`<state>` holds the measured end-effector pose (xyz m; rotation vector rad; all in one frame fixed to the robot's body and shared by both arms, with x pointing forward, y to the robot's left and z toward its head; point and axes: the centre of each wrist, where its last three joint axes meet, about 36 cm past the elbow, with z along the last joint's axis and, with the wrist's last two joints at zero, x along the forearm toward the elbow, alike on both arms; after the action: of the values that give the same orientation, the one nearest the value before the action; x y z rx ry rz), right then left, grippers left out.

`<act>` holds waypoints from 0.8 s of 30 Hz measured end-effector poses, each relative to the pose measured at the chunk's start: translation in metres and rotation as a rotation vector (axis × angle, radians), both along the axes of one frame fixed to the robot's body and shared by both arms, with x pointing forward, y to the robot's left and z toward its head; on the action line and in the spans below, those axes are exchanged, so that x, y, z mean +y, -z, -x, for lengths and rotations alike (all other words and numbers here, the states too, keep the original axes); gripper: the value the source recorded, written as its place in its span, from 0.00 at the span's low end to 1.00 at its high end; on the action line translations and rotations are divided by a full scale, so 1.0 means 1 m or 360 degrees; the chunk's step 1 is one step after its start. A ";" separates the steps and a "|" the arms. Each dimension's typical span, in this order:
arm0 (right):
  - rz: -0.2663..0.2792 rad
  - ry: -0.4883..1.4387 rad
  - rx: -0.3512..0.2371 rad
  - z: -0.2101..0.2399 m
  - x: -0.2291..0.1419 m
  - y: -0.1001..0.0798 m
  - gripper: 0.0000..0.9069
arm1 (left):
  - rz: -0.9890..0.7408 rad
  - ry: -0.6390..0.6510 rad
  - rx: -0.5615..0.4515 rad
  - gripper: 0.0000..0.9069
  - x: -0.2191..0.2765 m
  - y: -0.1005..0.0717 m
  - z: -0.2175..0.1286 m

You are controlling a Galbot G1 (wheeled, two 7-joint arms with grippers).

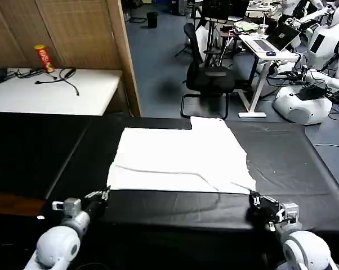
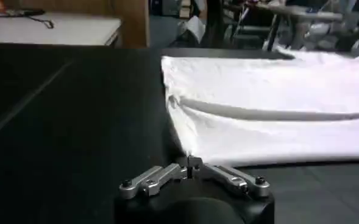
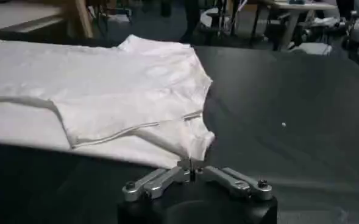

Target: Fold and organize the clothes.

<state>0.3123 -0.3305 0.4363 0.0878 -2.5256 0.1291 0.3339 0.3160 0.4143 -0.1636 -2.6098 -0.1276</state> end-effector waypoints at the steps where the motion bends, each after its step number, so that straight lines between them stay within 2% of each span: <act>1: 0.0005 0.0001 0.0017 0.004 0.001 -0.002 0.00 | -0.0011 0.0006 0.0003 0.00 0.000 -0.002 0.004; 7: 0.0018 -0.0010 0.0099 0.026 0.010 -0.016 0.00 | -0.0067 0.0034 0.0037 0.00 0.005 -0.012 0.029; 12: 0.0012 -0.0038 0.0121 0.041 0.020 -0.027 0.00 | -0.0089 0.0032 0.0089 0.00 0.009 -0.018 0.051; 13: 0.0012 -0.0041 0.0130 0.043 0.021 -0.028 0.13 | -0.0089 0.0030 0.0102 0.97 0.009 -0.019 0.055; 14: 0.0014 -0.0042 0.0137 0.044 0.023 -0.029 0.26 | -0.0089 0.0025 0.0120 0.97 0.010 -0.018 0.059; 15: 0.0018 -0.0039 0.0149 0.046 0.024 -0.030 0.66 | -0.0090 0.0019 0.0136 0.97 0.010 -0.018 0.063; 16: 0.0022 -0.0036 0.0151 0.048 0.025 -0.031 0.97 | -0.0091 0.0010 0.0150 0.97 0.010 -0.018 0.066; 20: 0.0032 -0.0033 0.0125 0.055 0.029 -0.042 0.97 | -0.0102 -0.0015 0.0185 0.97 0.012 -0.022 0.075; 24: 0.0016 -0.0046 0.0089 0.063 0.032 -0.057 0.97 | -0.0129 -0.0031 0.0215 0.97 0.015 -0.033 0.077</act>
<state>0.2495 -0.2985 0.4928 0.1224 -2.4681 0.1490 0.2568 0.3309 0.4470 -0.1143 -2.4662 -0.2082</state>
